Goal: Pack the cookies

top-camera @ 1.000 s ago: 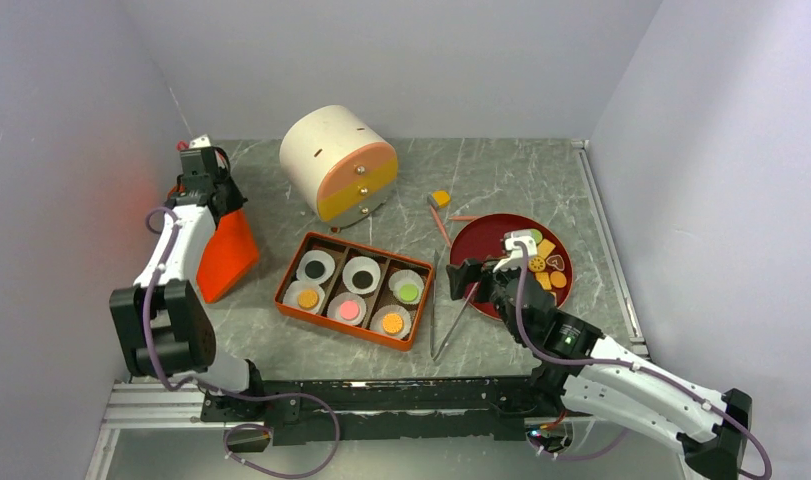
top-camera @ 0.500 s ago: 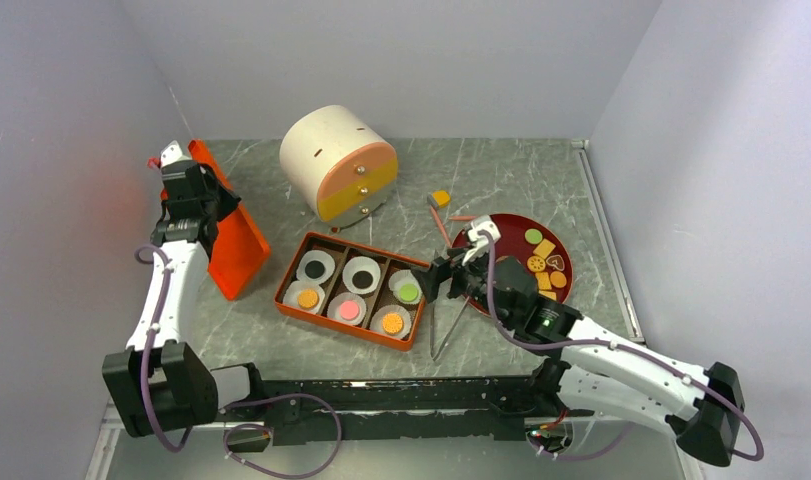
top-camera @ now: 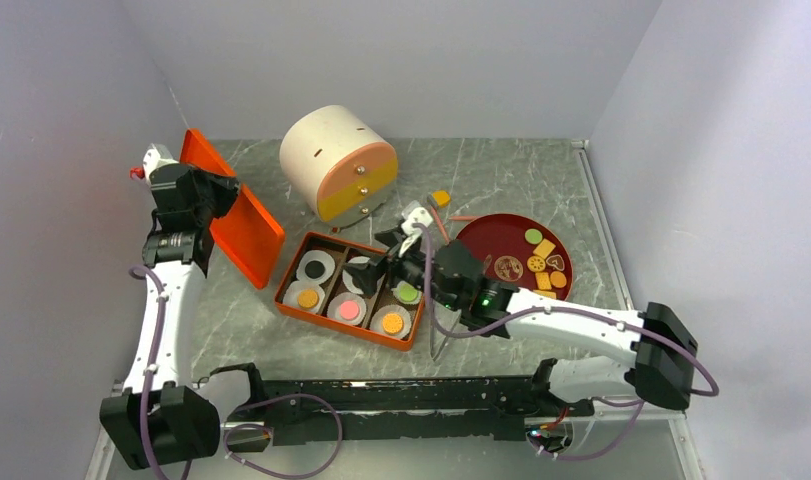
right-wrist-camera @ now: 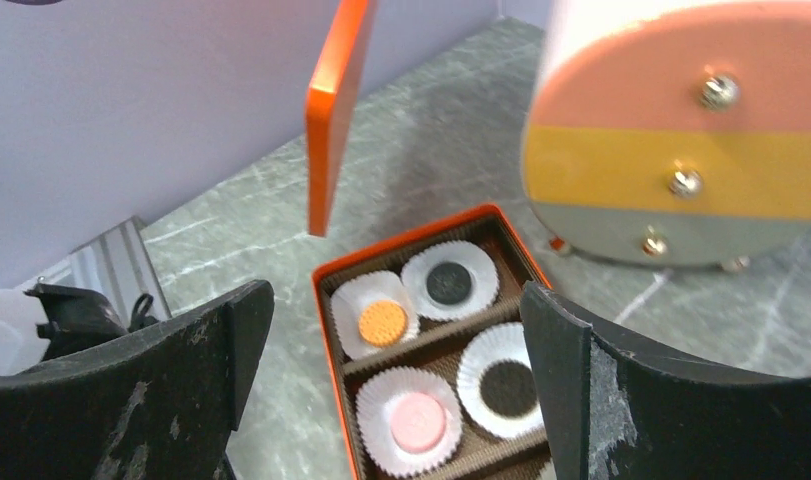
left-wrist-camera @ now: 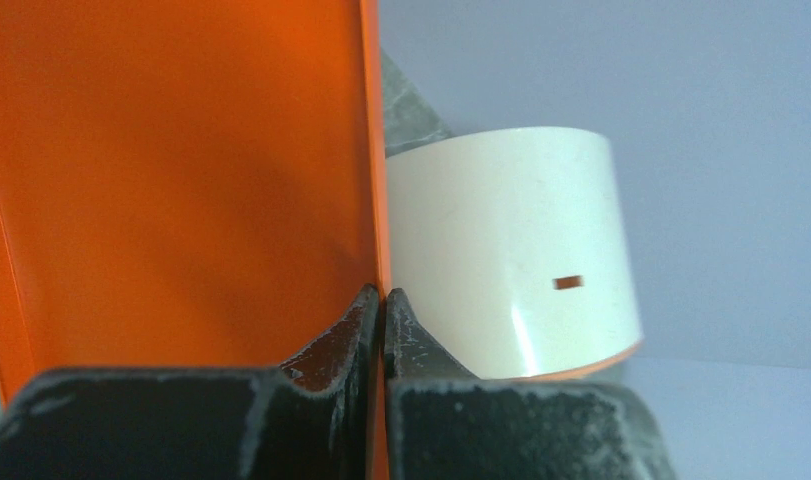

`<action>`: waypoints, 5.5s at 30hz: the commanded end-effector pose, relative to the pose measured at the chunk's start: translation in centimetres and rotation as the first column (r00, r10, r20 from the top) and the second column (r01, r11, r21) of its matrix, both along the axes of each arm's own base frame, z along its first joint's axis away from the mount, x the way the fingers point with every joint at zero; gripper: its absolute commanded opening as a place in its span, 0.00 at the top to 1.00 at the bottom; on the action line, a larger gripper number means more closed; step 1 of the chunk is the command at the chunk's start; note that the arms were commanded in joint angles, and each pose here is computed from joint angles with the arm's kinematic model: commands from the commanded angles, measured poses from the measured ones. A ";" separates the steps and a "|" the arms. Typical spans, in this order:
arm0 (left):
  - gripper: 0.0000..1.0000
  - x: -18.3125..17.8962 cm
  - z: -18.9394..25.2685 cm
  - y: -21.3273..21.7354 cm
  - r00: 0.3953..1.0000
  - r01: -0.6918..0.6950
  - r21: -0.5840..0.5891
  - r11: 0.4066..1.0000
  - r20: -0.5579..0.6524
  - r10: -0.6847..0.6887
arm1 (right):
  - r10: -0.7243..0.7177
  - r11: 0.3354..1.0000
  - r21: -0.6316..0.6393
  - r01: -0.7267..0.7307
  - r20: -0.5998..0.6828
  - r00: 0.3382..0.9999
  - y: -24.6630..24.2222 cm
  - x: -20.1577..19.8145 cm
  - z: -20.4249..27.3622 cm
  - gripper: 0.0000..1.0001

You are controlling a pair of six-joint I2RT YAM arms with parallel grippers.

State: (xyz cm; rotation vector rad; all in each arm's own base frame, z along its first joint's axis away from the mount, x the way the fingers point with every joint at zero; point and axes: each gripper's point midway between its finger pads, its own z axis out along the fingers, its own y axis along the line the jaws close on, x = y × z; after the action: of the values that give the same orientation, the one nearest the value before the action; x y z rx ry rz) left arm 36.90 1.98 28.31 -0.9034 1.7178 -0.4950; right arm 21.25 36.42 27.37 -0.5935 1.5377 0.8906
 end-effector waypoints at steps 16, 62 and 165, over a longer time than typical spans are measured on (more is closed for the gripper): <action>0.95 -3.7 11.4 -5.6 0.929 0.197 -0.186 0.963 0.350 -0.123 | -0.097 0.973 0.227 0.046 0.221 0.971 10.5 -1.2 5.2 0.07; 0.29 -11.2 8.9 -7.0 0.959 0.209 0.091 0.974 0.177 -0.223 | -0.217 0.921 0.072 0.383 0.911 0.350 5.1 -4.5 4.9 1.00; 0.95 -15.6 0.5 -6.7 0.935 0.124 -0.445 0.887 0.350 0.045 | -0.075 0.843 0.478 0.248 -0.351 0.933 -3.8 -7.0 -0.6 0.00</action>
State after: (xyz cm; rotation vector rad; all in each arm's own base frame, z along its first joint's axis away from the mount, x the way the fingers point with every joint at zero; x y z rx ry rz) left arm 21.24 -3.74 24.52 -1.1169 1.4413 -0.9041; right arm 14.17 32.36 27.96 -0.2150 1.3761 0.9638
